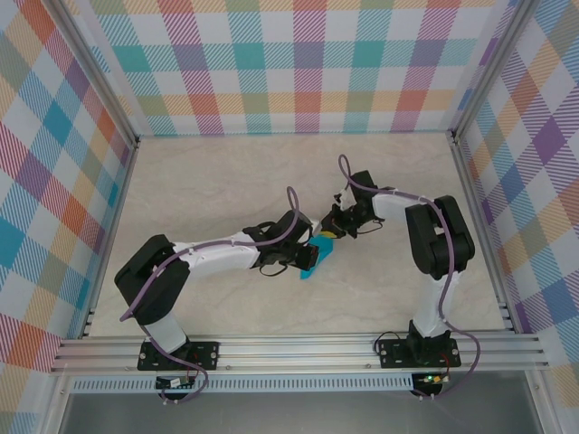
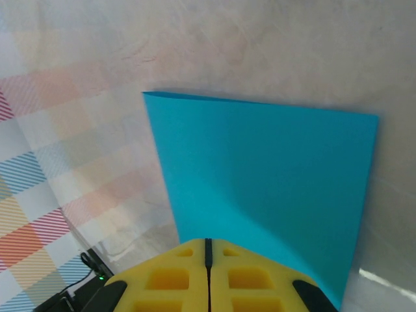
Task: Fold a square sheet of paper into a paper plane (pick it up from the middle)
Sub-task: Third fold the triangle at the center of the table.
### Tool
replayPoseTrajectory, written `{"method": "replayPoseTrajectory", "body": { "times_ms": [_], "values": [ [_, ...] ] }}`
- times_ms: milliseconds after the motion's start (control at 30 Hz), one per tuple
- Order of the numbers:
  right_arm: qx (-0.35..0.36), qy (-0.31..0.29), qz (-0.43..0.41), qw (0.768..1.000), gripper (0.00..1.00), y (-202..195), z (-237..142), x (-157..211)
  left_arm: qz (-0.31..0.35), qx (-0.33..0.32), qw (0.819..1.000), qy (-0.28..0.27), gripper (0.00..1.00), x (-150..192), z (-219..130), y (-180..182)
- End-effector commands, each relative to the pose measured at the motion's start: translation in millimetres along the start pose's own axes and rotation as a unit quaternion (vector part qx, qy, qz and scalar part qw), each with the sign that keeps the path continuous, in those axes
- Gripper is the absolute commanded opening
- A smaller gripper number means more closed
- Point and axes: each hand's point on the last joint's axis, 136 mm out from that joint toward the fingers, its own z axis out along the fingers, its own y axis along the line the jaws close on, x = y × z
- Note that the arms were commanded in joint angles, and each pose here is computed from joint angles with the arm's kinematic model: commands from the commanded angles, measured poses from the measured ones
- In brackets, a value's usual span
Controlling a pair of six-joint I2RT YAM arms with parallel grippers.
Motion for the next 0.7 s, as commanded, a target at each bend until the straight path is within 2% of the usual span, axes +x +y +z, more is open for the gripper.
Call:
{"method": "replayPoseTrajectory", "body": {
  "times_ms": [0, 200, 667],
  "values": [
    [0.029, 0.017, -0.015, 0.999, 0.06, -9, 6, 2, -0.008, 0.012, 1.0, 0.006, 0.02, -3, 6, 2],
    [0.07, 0.029, -0.02, 0.997, 0.05, -29, 14, 1, -0.011, 0.01, 1.0, 0.013, 0.02, -7, 11, 10],
    [0.078, 0.039, -0.051, 0.995, 0.06, -26, 12, 1, -0.022, 0.005, 0.999, 0.025, 0.04, -18, 19, 30]
  ]
}}
